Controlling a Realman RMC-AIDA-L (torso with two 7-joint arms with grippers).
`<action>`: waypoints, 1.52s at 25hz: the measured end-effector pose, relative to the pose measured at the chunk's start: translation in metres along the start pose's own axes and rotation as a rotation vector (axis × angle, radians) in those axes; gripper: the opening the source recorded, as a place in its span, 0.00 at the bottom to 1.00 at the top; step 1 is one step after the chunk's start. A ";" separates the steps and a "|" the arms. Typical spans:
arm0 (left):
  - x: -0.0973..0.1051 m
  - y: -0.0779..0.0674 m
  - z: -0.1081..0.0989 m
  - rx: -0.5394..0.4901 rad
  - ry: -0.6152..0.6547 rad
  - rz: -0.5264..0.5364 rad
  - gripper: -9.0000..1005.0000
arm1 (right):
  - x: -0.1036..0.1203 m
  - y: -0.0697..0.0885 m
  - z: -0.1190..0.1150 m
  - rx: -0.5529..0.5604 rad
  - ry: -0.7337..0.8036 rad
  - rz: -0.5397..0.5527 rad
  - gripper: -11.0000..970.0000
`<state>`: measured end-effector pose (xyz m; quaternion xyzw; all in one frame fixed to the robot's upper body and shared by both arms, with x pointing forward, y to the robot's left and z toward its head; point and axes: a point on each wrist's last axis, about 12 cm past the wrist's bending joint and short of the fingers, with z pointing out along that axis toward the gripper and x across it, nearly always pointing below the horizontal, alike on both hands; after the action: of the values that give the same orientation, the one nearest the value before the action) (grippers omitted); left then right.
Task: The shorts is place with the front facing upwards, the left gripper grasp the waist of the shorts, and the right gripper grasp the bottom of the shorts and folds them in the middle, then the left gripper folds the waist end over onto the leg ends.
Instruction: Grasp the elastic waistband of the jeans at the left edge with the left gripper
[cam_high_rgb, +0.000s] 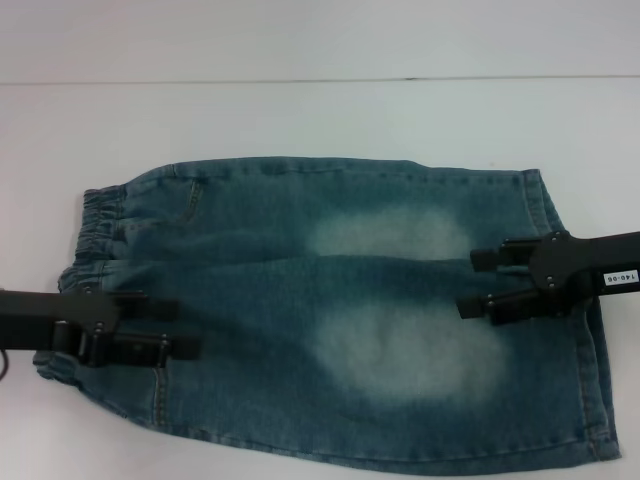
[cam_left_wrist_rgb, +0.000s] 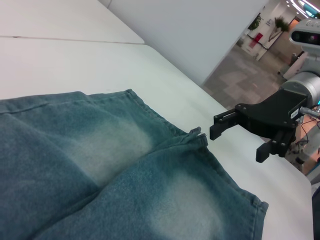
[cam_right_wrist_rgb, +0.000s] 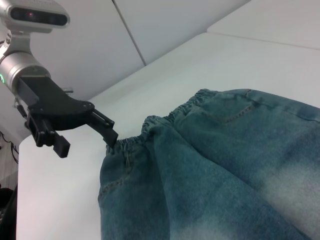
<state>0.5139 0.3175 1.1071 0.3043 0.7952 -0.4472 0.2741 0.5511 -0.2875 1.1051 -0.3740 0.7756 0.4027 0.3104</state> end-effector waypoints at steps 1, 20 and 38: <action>-0.001 0.000 -0.003 -0.003 0.009 -0.011 0.87 | 0.000 0.000 0.000 0.001 0.000 0.000 0.96; 0.009 0.013 -0.070 -0.396 0.214 -0.203 0.87 | -0.004 0.000 0.004 -0.007 -0.004 -0.018 0.96; 0.018 0.031 -0.048 -0.450 0.277 -0.242 0.87 | -0.011 0.000 0.008 -0.016 0.004 -0.037 0.96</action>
<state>0.5165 0.3763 1.0989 0.1968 0.9349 -0.2431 0.1680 0.5583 -0.2767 1.1098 -0.3913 0.7659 0.4027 0.3132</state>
